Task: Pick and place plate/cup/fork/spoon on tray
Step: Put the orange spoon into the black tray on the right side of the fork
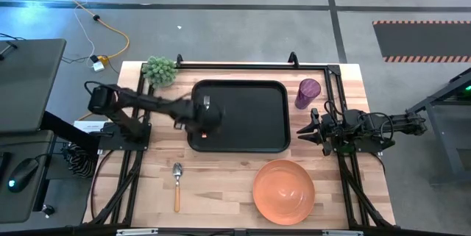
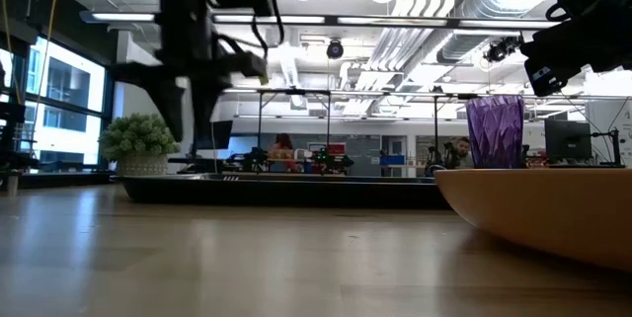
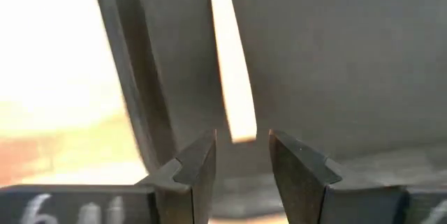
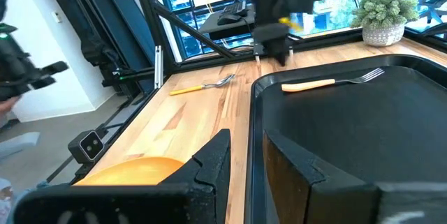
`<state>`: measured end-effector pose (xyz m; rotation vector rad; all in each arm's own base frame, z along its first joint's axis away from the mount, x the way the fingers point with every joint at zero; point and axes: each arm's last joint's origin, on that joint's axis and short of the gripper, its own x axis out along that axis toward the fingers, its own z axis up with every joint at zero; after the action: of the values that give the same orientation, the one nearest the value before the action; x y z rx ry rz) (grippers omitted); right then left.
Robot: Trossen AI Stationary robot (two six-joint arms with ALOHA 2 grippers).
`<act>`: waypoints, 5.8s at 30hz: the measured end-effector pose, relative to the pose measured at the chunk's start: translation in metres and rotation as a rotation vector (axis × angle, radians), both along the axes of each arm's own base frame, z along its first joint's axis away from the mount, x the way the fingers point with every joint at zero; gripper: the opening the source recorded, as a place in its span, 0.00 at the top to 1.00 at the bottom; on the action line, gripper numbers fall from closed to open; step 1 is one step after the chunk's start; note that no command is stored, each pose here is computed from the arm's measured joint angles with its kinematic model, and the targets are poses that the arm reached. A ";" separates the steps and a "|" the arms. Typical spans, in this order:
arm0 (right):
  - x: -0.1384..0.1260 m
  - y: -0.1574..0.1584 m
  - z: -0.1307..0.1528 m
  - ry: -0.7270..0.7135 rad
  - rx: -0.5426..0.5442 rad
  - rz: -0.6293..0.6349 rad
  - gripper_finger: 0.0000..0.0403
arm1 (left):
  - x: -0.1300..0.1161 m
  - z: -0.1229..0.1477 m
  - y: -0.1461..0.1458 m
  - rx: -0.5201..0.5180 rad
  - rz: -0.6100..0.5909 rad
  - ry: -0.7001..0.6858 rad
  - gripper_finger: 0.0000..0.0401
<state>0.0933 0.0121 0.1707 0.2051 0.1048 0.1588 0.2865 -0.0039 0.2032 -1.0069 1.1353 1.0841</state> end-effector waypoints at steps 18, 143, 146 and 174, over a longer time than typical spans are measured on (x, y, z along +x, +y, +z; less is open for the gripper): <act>0.000 0.000 0.000 0.000 0.000 0.000 0.80 | -0.057 -0.003 -0.160 -0.117 0.132 0.034 0.70; 0.000 0.000 0.000 0.001 0.000 0.000 0.80 | 0.024 -0.009 0.097 0.018 0.098 -0.167 0.91; 0.000 0.000 0.000 0.001 0.000 0.000 0.80 | 0.024 -0.009 0.097 0.025 0.099 -0.164 0.91; 0.000 0.000 0.000 0.005 0.000 0.000 0.80 | 0.031 -0.031 0.098 0.021 0.097 -0.109 0.91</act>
<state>0.0936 0.0122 0.1703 0.2053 0.1098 0.1578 0.3177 0.0939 0.1722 -1.1008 0.9934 1.1025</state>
